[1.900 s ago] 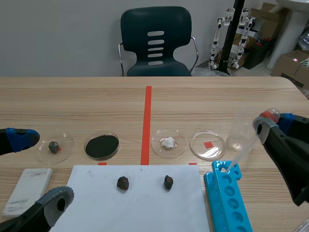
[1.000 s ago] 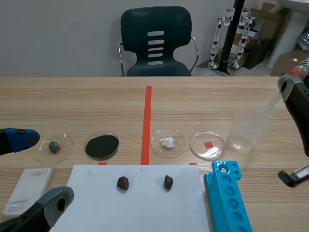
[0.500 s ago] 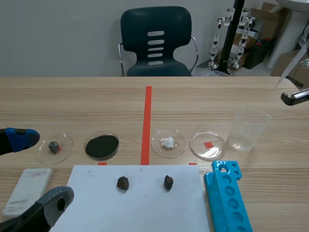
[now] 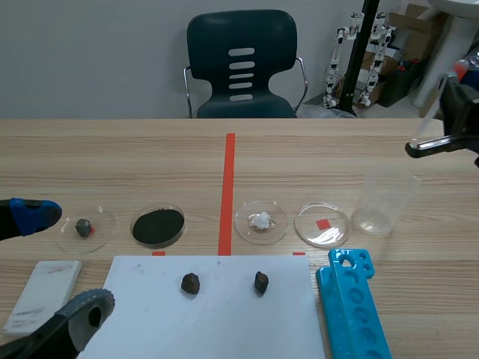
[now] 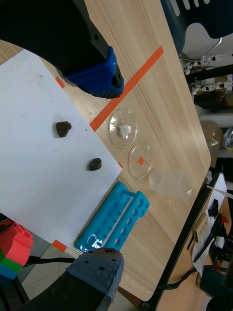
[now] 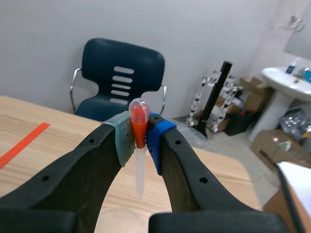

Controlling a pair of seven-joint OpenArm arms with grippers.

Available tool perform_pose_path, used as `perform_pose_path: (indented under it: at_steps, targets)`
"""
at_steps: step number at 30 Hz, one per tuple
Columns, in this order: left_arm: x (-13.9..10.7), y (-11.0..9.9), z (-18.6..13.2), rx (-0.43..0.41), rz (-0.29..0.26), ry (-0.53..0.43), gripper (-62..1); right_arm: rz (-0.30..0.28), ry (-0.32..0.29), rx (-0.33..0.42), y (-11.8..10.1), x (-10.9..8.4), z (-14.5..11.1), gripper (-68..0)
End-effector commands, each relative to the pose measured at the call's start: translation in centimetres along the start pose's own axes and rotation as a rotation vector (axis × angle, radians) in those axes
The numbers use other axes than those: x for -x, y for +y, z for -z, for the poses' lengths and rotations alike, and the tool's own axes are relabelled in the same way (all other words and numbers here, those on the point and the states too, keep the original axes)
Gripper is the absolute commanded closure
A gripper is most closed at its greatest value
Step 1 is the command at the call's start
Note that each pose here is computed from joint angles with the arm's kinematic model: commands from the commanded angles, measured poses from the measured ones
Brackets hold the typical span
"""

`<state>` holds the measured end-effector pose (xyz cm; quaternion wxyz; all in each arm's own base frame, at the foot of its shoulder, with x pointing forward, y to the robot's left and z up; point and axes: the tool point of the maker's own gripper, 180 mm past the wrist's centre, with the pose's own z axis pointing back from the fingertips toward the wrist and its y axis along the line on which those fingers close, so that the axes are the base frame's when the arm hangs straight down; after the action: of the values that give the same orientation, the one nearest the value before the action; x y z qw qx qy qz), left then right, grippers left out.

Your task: Put the dropper in the beaker

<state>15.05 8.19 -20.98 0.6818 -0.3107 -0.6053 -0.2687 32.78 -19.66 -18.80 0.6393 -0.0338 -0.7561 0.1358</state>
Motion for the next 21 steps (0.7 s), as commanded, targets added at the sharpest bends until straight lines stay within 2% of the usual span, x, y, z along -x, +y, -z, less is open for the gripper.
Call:
perform_pose_path:
  at_steps: [1, 12, 21]
  targets:
    - [-0.8, -0.1, 0.2, -0.001, -0.01, -0.036, -62.3, 0.001, -0.025, -0.005, -0.1, -0.7, 0.5, -7.3]
    - [-0.8, -0.1, 0.2, -0.001, -0.01, -0.036, -62.3, 0.053, 0.069, -0.048, 1.9, 3.2, 1.1, -7.3]
    - [-0.8, -0.1, 0.2, -0.001, -0.01, -0.036, -62.3, 0.082, 0.152, -0.034, 1.6, 7.0, 1.6, -7.3]
